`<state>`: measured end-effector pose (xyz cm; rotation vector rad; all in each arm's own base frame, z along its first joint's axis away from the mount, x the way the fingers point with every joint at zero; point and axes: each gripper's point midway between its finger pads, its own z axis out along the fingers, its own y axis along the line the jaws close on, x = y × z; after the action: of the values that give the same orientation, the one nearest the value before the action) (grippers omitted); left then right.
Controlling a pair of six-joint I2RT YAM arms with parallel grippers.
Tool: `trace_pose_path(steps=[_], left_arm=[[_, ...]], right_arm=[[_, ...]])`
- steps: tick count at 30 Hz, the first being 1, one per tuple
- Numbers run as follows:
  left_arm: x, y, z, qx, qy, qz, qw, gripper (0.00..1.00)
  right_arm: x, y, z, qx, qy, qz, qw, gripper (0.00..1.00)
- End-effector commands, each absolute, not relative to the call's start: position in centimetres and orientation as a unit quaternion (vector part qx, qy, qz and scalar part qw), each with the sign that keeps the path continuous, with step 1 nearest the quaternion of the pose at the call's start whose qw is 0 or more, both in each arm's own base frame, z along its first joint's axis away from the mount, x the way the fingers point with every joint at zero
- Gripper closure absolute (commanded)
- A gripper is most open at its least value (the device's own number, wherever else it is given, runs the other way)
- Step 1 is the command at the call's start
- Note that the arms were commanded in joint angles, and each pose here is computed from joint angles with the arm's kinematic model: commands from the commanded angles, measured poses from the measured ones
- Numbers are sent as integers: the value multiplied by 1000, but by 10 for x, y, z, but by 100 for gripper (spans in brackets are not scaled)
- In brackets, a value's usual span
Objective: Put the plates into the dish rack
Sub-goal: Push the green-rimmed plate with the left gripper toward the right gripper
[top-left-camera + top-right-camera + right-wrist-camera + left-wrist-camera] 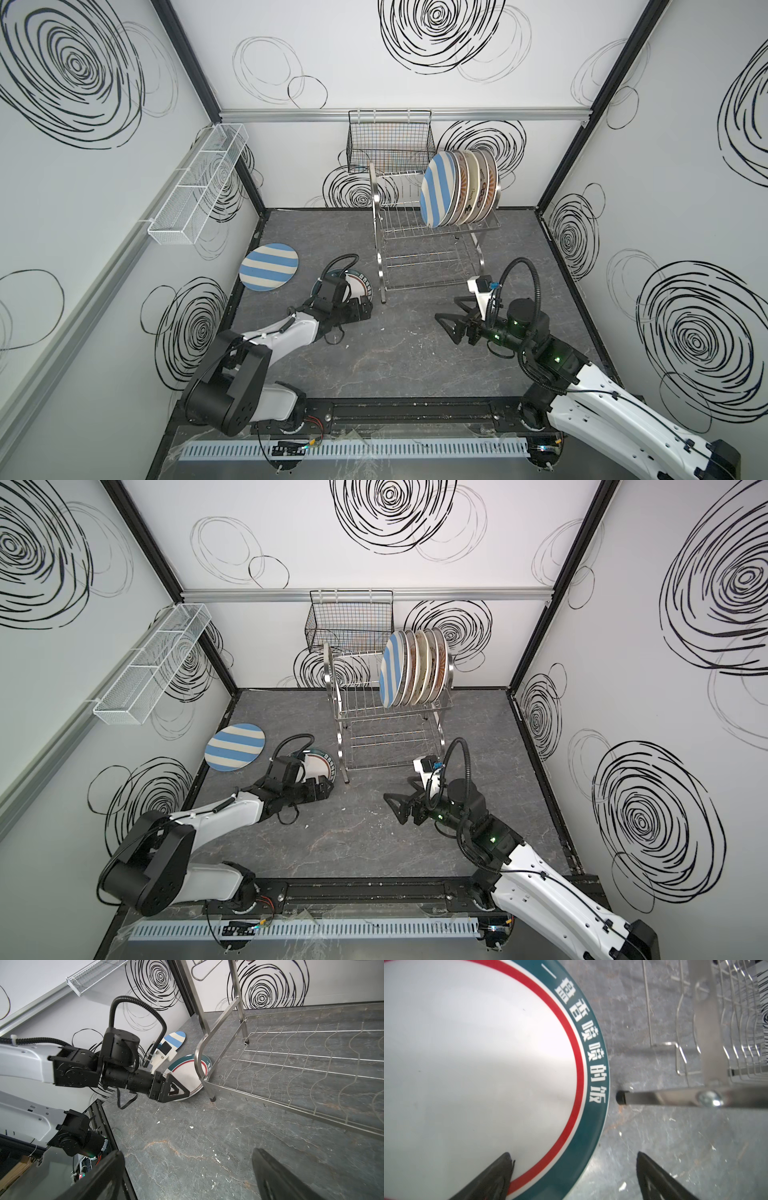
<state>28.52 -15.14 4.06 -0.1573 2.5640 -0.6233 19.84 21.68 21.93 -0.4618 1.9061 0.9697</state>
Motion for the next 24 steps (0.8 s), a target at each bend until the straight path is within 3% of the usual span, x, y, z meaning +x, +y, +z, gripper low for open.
trace_pose_path(steps=[1,8,11,17,21,24], left_arm=[[247,-161,27,-64,954,-228,185,4],[246,-209,57,-19,939,-265,218,4],[260,-207,77,-8,939,-246,241,4],[312,-137,121,-53,926,-168,334,4],[342,-79,119,-116,909,-122,382,4],[364,-69,111,-128,904,-128,387,4]], right_arm=[[201,218,219,-178,769,408,458,0],[206,222,192,-175,795,398,423,0],[205,229,173,-179,815,398,381,0],[191,262,151,-153,805,480,313,0],[190,284,139,-121,805,511,276,4],[189,300,126,-133,821,500,243,5]])
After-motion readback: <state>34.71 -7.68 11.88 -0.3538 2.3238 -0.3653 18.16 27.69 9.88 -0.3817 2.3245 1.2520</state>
